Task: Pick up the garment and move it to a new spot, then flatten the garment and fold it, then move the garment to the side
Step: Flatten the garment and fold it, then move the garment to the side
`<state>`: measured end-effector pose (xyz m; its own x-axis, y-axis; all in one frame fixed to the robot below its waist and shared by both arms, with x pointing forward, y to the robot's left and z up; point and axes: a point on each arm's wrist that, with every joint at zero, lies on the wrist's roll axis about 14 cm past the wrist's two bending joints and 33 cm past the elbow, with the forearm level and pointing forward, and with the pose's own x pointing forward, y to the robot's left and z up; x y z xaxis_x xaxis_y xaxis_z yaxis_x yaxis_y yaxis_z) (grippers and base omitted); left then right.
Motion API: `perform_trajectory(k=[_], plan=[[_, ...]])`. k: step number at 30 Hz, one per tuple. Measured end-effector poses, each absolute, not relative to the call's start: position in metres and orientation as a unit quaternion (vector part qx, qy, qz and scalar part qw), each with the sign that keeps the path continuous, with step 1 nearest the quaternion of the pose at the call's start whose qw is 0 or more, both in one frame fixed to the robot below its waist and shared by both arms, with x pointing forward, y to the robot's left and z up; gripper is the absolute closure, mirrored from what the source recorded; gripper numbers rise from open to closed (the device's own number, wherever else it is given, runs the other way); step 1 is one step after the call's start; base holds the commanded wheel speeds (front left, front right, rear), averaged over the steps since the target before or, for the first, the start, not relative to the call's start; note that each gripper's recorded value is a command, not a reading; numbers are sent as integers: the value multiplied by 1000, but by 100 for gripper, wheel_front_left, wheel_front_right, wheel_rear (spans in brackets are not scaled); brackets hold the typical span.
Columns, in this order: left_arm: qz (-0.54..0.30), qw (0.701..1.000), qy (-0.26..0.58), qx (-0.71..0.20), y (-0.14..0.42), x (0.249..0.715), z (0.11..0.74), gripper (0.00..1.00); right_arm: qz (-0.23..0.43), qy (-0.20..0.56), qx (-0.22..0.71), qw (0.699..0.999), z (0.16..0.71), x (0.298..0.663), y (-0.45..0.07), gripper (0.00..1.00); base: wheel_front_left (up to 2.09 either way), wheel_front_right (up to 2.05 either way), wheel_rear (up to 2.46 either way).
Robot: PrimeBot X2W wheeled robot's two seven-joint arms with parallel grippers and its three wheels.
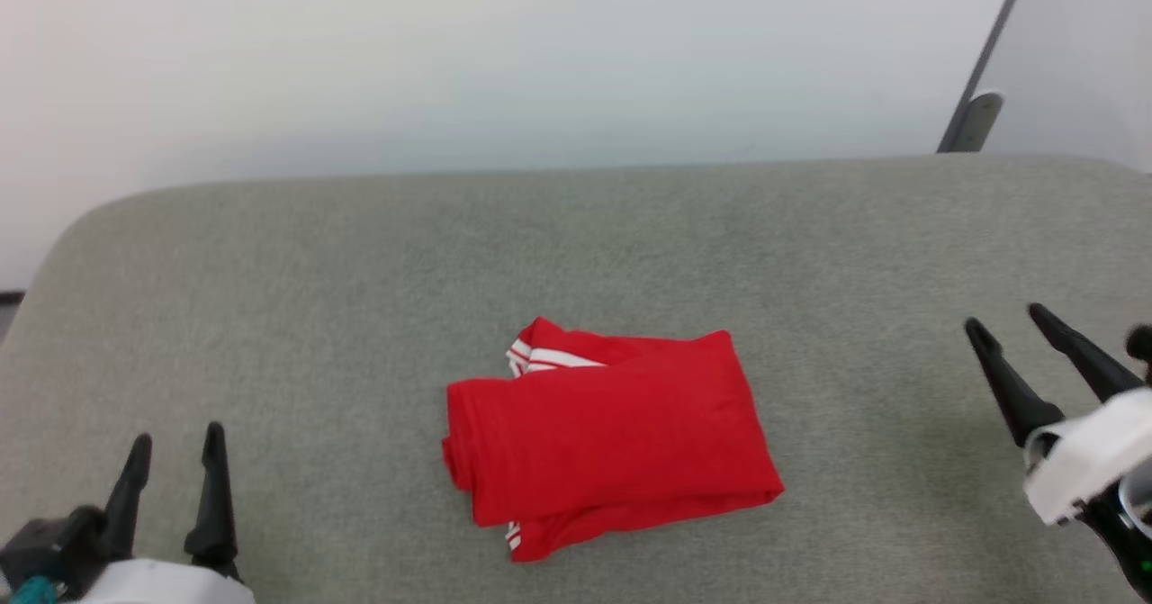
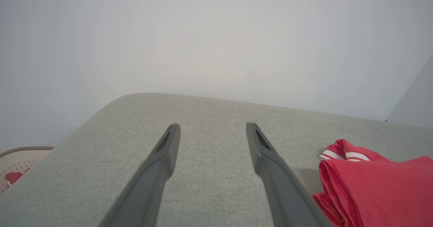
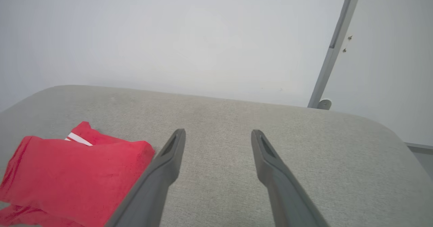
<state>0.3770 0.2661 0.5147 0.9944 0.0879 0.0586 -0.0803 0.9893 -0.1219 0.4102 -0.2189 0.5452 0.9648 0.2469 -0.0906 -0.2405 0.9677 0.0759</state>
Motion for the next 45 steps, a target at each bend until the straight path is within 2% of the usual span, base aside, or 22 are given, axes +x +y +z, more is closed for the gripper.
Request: perform_trajectory(k=[8,17,45], plan=[[34,997,-38,-62,260,367,518,0,70,15,34,997,535,380,-252,0,0,0,0],[41,996,-39,-73,267,355,516,0,51,7,46,998,518,363,-255,0,0,0,0],[71,993,-35,-92,284,333,504,0,66,9,63,996,500,359,-230,0,0,0,0]])
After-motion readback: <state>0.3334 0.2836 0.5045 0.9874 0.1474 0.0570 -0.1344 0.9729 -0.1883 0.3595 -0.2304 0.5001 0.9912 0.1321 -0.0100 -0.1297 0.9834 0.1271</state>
